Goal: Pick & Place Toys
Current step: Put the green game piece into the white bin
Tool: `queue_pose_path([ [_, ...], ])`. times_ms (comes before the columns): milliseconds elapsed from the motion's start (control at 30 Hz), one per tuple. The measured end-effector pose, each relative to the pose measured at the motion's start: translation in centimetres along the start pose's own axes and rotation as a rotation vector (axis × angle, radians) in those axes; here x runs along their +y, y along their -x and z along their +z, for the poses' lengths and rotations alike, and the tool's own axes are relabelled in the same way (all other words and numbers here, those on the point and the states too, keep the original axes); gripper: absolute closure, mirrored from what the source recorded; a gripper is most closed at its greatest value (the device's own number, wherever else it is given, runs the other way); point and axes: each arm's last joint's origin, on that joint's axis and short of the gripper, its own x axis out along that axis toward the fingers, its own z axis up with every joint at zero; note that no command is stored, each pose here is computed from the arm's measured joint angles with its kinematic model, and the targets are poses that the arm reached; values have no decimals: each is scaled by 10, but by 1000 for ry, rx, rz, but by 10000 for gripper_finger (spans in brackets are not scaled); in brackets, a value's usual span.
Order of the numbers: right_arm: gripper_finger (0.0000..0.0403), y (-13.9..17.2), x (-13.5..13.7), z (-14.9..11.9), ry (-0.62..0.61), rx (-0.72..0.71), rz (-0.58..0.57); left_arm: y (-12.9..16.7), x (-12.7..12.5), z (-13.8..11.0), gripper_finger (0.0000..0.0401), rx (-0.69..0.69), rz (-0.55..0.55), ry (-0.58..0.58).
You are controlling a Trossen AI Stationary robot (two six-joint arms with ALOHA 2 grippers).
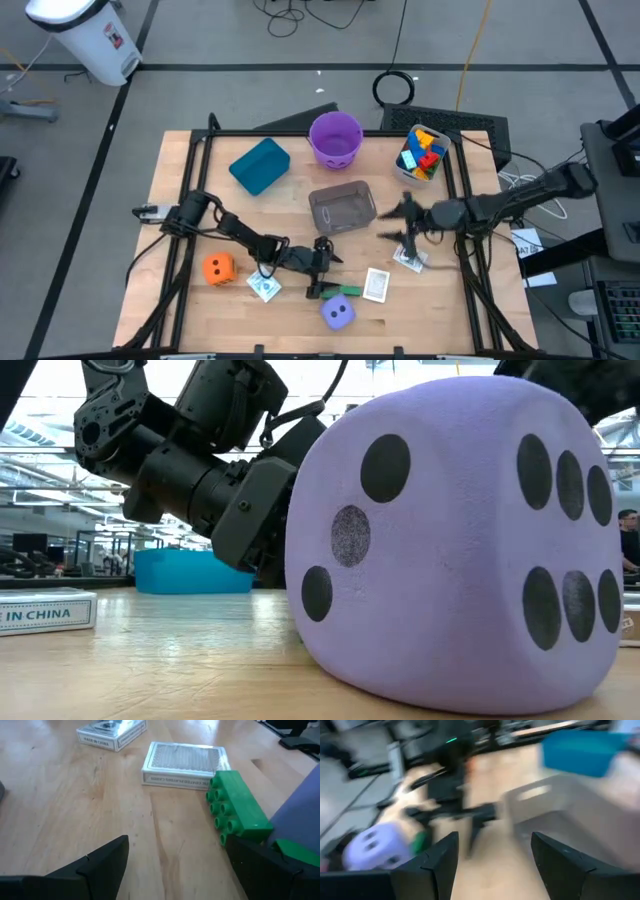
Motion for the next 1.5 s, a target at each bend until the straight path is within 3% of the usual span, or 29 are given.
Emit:
queue_pose_path([
  [133,179,-16,34,-9,77,69,124,0,0,0,61,4,0,2],
  [433,179,-60,84,-52,201,227,64,0,0,-1,61,11,2,41],
  [633,169,-90,108,-59,268,293,180,0,0,-1,61,11,2,42],
  [1067,160,-123,120,-75,342,437,129,0,4,0,61,3,29,61],
  [1267,163,-126,114,-78,306,477,98,0,5,0,61,3,29,72],
  [1500,201,-129,107,-77,262,506,104,0,4,0,61,3,28,72],
])
